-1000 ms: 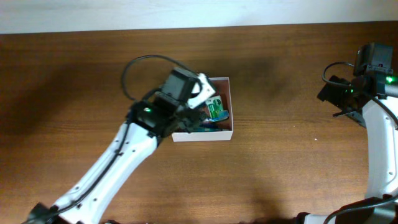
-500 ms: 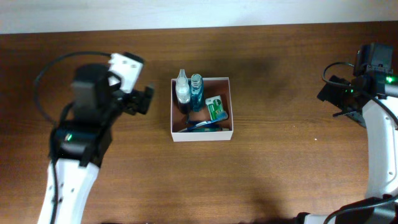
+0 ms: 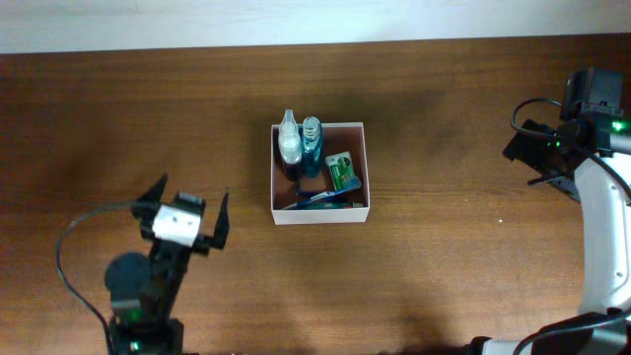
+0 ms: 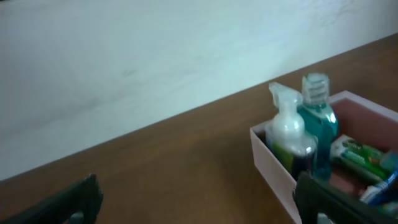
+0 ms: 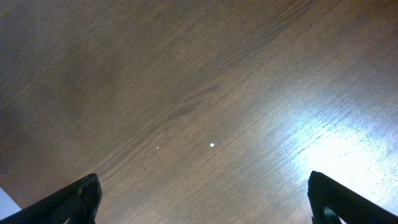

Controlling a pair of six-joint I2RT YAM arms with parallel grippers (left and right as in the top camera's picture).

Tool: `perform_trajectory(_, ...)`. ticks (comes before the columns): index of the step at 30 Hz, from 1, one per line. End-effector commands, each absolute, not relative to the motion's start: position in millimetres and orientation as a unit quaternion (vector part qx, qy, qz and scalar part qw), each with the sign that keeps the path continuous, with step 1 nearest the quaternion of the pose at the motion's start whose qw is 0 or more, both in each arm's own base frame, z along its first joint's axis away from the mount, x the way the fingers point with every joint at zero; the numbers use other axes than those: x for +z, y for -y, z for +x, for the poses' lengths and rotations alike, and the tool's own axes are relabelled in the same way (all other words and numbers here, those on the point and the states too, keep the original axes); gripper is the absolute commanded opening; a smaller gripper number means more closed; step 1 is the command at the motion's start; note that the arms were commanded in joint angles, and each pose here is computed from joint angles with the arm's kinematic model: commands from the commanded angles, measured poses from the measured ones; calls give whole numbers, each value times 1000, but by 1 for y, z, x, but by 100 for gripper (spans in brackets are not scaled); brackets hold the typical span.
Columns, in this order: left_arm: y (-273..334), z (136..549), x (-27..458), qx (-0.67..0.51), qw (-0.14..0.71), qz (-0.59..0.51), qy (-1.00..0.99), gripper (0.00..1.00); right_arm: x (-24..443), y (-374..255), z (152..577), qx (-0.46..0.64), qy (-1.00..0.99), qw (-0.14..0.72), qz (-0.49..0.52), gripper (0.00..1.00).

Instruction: Pack container

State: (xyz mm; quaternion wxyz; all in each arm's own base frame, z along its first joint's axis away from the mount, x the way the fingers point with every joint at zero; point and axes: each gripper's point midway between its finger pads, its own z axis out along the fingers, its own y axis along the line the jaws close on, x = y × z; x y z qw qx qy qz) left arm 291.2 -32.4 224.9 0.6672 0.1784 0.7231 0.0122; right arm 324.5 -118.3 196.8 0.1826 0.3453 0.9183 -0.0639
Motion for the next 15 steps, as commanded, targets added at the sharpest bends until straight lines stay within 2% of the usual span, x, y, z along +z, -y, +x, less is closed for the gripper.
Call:
perform_trajectory(1,30,276,214,11,681,173,-711,99,198,122,324,-70,-916,184,350,99)
perform_trajectory(15,12,249,162,28,652,128,-747,99,198,122,324,-70,-916,184,350,99)
